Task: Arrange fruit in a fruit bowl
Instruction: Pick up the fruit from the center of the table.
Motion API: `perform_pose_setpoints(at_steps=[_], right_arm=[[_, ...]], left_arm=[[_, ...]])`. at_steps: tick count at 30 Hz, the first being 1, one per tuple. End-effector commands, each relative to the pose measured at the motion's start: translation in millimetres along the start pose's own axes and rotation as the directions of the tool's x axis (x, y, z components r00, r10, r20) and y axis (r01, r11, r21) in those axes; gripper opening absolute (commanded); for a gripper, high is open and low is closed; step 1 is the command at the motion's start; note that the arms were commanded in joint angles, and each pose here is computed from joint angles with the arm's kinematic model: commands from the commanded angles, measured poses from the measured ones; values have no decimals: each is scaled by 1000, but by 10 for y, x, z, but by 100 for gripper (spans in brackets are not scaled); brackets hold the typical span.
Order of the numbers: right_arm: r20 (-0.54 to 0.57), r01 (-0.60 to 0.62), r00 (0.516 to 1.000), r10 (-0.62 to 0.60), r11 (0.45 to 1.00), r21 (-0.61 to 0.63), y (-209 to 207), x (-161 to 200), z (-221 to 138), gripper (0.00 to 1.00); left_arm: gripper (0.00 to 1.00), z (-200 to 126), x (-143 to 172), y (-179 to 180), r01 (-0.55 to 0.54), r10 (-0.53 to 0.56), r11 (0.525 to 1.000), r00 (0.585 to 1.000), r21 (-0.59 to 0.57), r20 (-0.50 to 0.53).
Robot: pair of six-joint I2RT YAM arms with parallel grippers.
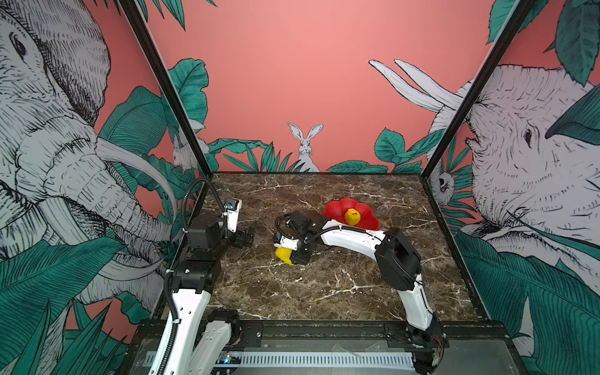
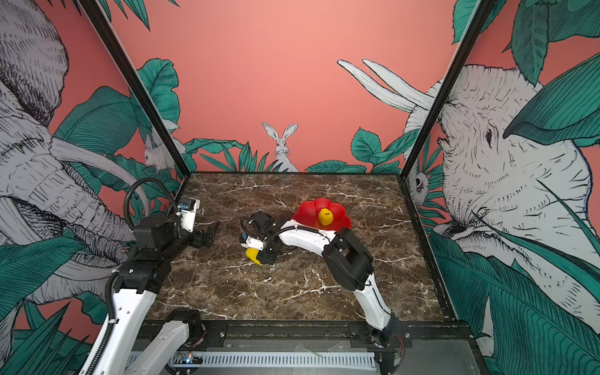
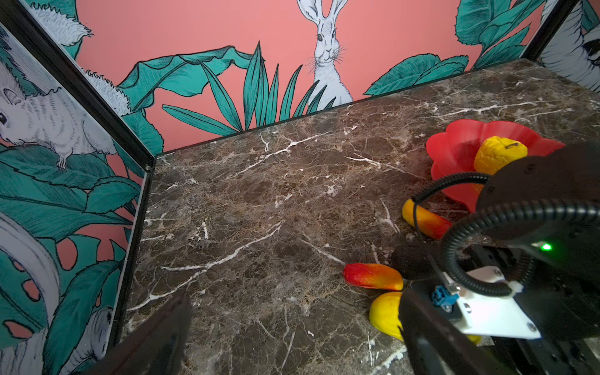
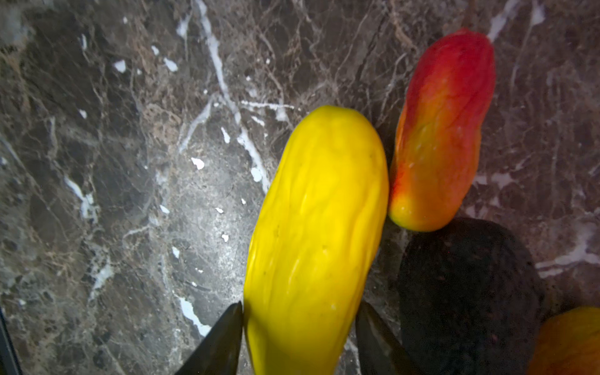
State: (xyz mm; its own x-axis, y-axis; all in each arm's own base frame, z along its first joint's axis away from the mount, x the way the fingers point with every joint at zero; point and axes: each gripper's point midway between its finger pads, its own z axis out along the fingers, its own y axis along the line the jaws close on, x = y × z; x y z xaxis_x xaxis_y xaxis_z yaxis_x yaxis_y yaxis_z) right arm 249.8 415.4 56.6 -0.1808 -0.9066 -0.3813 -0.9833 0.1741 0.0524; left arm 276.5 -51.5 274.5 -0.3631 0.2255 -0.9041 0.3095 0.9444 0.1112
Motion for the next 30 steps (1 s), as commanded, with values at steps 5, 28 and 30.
perform_pose_setpoints(at_steps=[5, 28, 30], right_arm=[[-4, -1, 1000, 1, 1000, -19, 35, -18, -30, 33], [230, -292, 948, 221, 890, 349, -885, 657, -1504, 0], [241, -373, 923, 300, 851, 370, -1005, 876, -1403, 0]], left_arm=[[100, -25, -7, -9, -16, 16, 1000, 1000, 0, 9], [100, -28, -4, -10, -16, 16, 1000, 1000, -1, 10], [100, -29, -8, -10, -15, 15, 1000, 1000, 0, 10]])
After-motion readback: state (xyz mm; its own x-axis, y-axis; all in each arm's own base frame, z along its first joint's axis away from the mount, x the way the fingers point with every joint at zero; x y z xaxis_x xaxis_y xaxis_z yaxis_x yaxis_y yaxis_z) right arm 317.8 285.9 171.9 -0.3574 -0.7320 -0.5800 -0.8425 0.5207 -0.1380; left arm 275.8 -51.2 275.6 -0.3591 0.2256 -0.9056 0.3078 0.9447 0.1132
